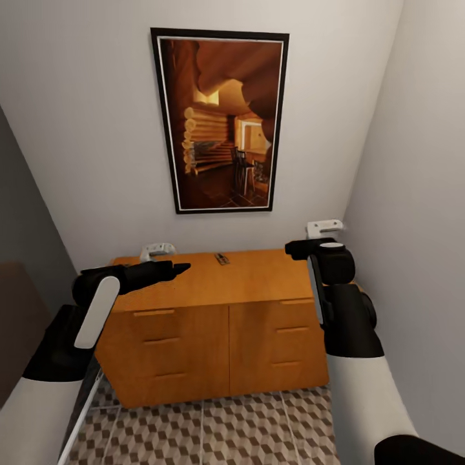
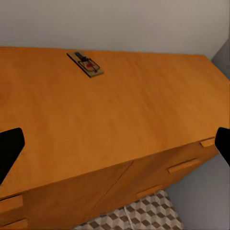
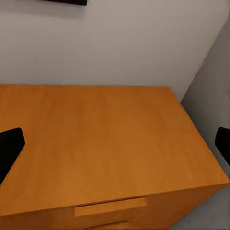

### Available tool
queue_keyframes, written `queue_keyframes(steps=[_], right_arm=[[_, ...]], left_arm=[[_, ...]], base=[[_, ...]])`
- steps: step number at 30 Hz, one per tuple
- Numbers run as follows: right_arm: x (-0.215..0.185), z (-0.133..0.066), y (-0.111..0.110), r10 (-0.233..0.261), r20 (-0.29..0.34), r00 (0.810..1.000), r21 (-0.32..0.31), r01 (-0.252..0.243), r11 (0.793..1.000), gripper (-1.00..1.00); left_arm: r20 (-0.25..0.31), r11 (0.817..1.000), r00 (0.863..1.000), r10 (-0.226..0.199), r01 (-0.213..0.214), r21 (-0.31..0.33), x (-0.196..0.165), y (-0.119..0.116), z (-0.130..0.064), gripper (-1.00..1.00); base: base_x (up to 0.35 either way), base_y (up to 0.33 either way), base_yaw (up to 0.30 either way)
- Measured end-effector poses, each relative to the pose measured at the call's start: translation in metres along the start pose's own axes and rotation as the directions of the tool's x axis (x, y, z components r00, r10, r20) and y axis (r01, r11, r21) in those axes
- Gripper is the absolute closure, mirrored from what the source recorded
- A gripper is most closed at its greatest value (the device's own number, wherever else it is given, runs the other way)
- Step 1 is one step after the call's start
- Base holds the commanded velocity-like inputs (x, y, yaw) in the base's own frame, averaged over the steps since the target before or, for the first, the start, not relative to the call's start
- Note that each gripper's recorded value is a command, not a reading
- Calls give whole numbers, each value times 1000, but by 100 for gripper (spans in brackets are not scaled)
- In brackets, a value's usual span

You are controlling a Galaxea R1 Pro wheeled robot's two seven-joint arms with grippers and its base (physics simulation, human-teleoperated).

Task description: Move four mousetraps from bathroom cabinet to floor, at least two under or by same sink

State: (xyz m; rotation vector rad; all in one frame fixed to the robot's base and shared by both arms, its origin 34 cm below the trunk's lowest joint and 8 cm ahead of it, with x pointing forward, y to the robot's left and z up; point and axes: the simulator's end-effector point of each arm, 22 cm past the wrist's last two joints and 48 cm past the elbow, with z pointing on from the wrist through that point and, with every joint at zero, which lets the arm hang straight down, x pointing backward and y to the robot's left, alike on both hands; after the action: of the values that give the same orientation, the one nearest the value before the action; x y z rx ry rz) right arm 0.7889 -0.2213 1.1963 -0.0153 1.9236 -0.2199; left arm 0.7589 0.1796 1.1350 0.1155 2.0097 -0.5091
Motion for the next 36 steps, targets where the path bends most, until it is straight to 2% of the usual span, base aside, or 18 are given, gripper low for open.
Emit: queue_keyframes(steps=[6,19,27,36], right_arm=[[-3,-2,8,-23,10,1000,-8,23,1000,-100],[-4,-3,11,-24,13,1000,-15,24,1000,-100],[-4,-3,11,-23,13,1000,-15,23,1000,-100],[-4,-2,10,-23,13,1000,-15,23,1000,-100]], left_arm=[[6,1000,1000,-10,10,-8,-2,5,-1,-100],[8,1000,1000,-13,13,-11,-3,7,-2,-100],[6,1000,1000,-11,11,-14,-2,7,-1,-100],[4,999,1000,6,-6,-39,-1,12,0,-100]], base=[[318,0,0],[306,0,0],[90,0,71],[17,0,236]])
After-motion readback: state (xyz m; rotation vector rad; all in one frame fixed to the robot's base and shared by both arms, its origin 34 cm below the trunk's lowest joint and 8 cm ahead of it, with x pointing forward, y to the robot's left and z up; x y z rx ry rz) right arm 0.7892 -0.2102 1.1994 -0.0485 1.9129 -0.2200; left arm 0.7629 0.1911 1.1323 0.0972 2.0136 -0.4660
